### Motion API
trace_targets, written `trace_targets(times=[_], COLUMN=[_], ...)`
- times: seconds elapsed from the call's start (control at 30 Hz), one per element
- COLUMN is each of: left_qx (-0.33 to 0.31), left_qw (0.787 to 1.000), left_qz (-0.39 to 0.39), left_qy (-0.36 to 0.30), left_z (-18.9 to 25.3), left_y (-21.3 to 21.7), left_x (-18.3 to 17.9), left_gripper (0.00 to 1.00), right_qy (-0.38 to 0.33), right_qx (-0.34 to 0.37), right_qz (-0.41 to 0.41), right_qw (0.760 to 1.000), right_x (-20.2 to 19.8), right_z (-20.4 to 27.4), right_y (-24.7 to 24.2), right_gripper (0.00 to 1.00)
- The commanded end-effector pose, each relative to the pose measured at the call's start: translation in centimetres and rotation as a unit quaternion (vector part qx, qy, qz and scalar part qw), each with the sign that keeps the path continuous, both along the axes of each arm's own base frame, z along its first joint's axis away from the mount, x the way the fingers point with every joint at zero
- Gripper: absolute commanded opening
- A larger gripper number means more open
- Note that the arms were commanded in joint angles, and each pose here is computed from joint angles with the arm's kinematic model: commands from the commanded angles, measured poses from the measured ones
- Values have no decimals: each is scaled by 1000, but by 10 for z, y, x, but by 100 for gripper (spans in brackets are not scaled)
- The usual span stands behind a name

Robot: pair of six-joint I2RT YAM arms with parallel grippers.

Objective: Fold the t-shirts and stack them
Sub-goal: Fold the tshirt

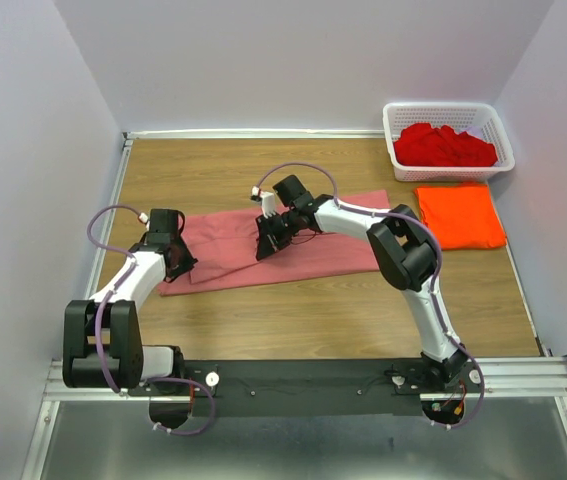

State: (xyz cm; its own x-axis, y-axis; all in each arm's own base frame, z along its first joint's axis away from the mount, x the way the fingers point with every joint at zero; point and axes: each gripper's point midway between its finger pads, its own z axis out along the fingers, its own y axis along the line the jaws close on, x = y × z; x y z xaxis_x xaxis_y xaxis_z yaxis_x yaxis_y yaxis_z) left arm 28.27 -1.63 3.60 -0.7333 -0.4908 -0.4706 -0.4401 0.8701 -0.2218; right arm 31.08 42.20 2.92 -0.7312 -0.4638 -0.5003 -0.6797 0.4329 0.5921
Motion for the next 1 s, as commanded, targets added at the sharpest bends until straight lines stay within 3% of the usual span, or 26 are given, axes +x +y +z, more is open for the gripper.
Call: trace_targets(times=[0.0,0.27,0.67,0.97], left_qx=[25,5,-3,4], left_qw=[999,998,998,998], left_qz=[43,51,40,49], left_qy=[10,30,39,27], left_z=[0,-8,-14,-10], left_y=[16,15,11,15], left_x=[-9,-16,-17,-14], left_gripper=[0,0,0,0], right_qy=[-21,-24,-65,-44], right_qx=[-1,-9,36,-5], right_qz=[-15,-29,-36,-63], right_qw=[1000,999,997,997], right_x=[3,6,19,24], right_z=[13,12,54,13], right_y=[2,0,12,6], right_gripper=[11,11,11,11])
